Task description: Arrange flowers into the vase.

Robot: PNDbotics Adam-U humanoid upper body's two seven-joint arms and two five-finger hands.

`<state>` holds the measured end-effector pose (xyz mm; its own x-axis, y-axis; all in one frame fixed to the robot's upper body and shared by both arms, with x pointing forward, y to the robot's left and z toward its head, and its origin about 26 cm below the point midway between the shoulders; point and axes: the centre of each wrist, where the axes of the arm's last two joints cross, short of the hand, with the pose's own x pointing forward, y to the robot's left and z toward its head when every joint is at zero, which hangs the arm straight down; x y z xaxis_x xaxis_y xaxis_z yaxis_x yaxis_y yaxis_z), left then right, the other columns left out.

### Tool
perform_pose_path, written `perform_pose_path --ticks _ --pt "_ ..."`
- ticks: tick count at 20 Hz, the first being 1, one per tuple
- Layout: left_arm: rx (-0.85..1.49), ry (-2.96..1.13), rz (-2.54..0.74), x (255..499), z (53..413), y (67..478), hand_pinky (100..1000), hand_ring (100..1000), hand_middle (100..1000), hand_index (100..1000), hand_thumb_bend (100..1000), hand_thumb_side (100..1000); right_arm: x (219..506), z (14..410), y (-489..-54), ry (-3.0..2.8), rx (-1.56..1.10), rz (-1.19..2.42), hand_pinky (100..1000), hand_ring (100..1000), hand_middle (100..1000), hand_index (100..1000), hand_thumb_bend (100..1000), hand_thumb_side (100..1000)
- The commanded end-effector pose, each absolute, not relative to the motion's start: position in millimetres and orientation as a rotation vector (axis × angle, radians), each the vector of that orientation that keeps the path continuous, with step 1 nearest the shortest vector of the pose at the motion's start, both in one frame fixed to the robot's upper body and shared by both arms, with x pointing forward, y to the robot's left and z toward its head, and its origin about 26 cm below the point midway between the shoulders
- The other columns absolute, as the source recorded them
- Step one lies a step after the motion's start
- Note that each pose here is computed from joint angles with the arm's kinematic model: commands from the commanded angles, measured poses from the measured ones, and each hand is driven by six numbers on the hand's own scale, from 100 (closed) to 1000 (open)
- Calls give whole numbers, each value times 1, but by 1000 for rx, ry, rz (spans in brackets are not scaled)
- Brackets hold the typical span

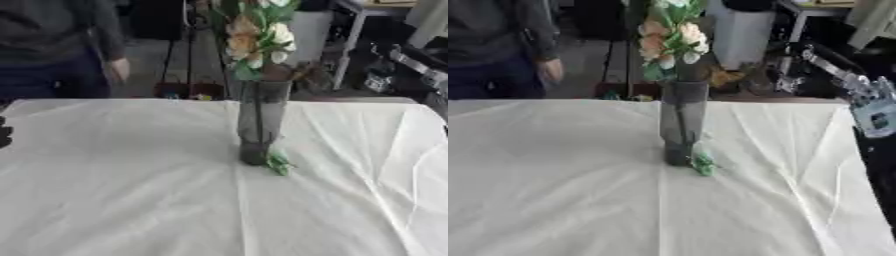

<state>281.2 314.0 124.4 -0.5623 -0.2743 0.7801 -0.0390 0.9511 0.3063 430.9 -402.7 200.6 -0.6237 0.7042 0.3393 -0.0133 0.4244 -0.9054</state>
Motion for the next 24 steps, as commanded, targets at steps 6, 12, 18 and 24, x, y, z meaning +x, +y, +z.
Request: perform_pose_path --ticks 6,12,18,24 --pt "239 -2185 -360 280 134 319 816 782 756 725 490 782 405 217 -428 -2078 -712 1030 820 815 720 794 100 684" --pt "224 -2197 -382 280 134 318 812 777 750 717 497 785 388 202 -441 -2101 -723 866 767 795 698 782 100 674" --pt "198 -2201 -392 279 133 316 813 778 752 728 500 788 380 198 -441 -2117 -720 803 760 792 690 782 100 682" --pt "181 -2206 -387 278 132 314 812 777 753 735 500 796 377 197 -439 -2117 -705 782 770 797 694 788 100 698"
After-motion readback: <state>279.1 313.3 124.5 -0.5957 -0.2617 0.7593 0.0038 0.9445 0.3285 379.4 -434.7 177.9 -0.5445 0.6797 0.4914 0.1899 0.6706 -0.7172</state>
